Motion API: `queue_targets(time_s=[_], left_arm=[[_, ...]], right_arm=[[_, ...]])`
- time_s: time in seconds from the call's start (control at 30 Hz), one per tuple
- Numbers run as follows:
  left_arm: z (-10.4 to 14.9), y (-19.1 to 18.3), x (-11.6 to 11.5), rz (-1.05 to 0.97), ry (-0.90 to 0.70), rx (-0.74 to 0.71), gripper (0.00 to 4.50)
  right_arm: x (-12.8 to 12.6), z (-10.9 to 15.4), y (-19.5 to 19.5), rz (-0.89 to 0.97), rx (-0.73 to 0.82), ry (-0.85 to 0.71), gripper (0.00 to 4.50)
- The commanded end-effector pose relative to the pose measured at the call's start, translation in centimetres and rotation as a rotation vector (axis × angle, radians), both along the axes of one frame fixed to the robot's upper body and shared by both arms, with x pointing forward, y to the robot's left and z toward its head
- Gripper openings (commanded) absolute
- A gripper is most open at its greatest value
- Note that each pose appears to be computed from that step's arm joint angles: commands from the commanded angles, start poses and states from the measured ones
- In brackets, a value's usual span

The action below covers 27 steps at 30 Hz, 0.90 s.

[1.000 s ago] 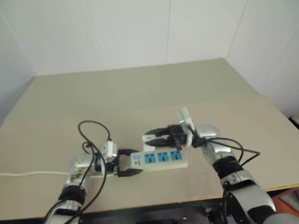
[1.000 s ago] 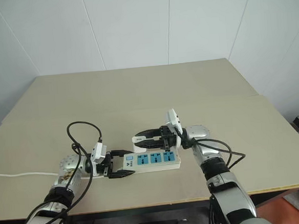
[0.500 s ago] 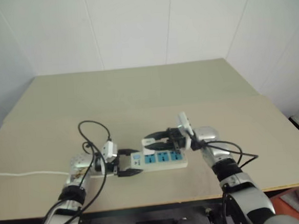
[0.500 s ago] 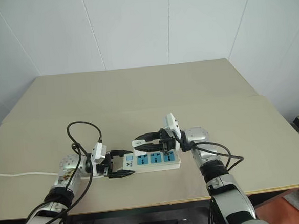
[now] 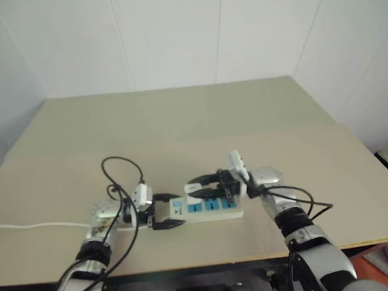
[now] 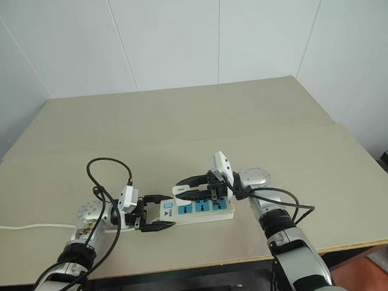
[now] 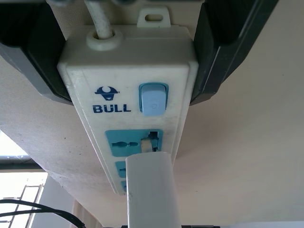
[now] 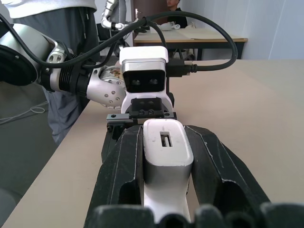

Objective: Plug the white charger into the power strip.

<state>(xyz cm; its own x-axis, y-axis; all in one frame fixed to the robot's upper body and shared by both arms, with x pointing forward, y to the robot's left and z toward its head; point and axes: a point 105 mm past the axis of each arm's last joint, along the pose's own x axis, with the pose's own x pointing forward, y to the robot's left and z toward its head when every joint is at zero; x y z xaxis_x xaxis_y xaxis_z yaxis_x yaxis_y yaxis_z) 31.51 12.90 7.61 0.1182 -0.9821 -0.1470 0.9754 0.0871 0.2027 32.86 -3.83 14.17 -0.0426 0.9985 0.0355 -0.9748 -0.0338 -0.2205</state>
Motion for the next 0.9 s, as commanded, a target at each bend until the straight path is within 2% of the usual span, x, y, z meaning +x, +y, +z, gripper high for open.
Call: queue_targets(time_s=[0.03, 0.9], left_arm=[[-0.7, 0.2, 0.1, 0.013, 0.01, 0.042, 3.28], [-1.1, 0.1, -0.1, 0.0, 0.002, 0.065, 3.28]], right_arm=[[0.3, 0.1, -0.1, -0.021, -0.006, -0.017, 1.15], [-0.1, -2.7, -0.1, -0.053, -0.143, -0.004, 1.15]])
